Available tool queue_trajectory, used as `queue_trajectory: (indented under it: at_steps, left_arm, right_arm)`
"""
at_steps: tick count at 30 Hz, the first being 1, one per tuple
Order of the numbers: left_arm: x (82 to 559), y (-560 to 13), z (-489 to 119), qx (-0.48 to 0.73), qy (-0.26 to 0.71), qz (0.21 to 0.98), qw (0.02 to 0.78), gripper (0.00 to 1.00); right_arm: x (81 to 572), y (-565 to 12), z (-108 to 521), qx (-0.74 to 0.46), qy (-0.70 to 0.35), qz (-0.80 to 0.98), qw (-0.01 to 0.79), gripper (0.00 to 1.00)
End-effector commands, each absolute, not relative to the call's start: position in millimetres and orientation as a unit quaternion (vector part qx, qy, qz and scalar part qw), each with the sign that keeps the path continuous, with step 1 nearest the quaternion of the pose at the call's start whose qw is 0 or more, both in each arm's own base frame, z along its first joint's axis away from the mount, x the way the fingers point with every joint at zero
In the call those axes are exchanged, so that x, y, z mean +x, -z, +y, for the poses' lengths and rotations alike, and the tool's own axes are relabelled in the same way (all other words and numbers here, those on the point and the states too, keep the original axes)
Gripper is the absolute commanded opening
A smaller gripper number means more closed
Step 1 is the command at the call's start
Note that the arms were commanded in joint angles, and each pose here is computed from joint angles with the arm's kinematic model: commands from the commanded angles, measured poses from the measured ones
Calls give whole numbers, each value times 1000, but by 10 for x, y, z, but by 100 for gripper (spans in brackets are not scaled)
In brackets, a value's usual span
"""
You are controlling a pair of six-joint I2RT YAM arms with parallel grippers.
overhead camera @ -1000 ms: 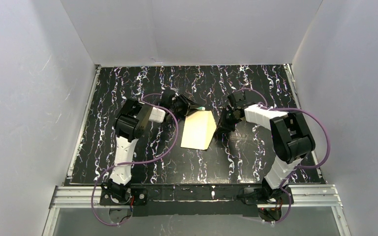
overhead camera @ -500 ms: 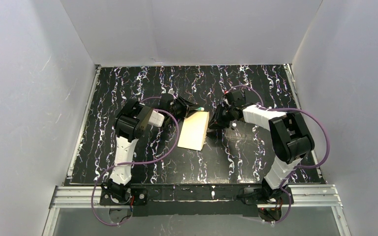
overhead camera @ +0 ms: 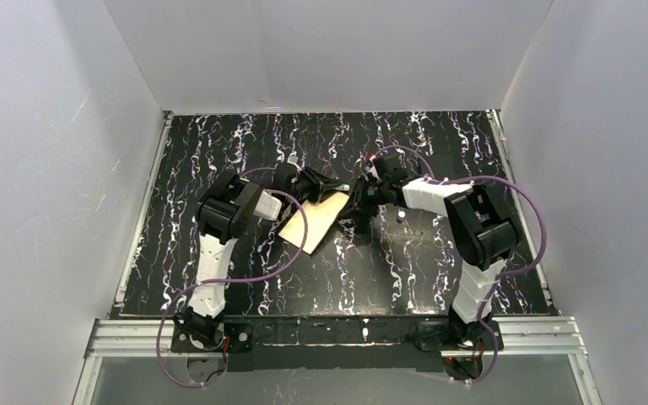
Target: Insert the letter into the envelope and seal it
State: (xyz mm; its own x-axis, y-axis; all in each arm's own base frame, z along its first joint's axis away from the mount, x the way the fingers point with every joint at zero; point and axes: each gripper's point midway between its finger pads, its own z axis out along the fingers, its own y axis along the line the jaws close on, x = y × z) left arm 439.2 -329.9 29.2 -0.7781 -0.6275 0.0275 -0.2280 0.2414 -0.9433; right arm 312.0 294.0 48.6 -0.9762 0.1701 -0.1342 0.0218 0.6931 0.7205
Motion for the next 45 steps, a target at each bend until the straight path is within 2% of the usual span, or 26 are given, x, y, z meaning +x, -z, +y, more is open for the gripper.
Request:
queue_trajectory:
  at_steps: [1, 12, 23, 27, 30, 38, 45]
  left_arm:
    - [4290, -14, -3196, -304, 515, 783, 167, 0]
    - [4267, -18, -3185, -297, 522, 781, 173, 0]
    - [4655, -1289, -3262, -162, 600, 746, 238, 0]
    - [4709, -1529, -3116, -142, 600, 743, 260, 0]
    - [4685, -1524, -2905, -137, 593, 751, 256, 0]
    - [4206, -1506, -2519, -122, 629, 753, 150, 0]
    - [4139, -1038, -2242, -179, 593, 769, 155, 0]
  right_arm:
    - [3182, -707, 3204, 22, -427, 898, 109, 26]
    - [3183, -662, 3442, 23, -438, 891, 114, 26]
    - [3091, -538, 3260, 23, -389, 914, 110, 26]
    - [3077, -491, 3236, 15, -378, 919, 106, 26]
    - [3067, -468, 3233, 13, -376, 921, 100, 26]
    - [3086, -479, 3242, 2, -373, 922, 101, 27]
    - [3109, -477, 3260, -1, -373, 922, 101, 27]
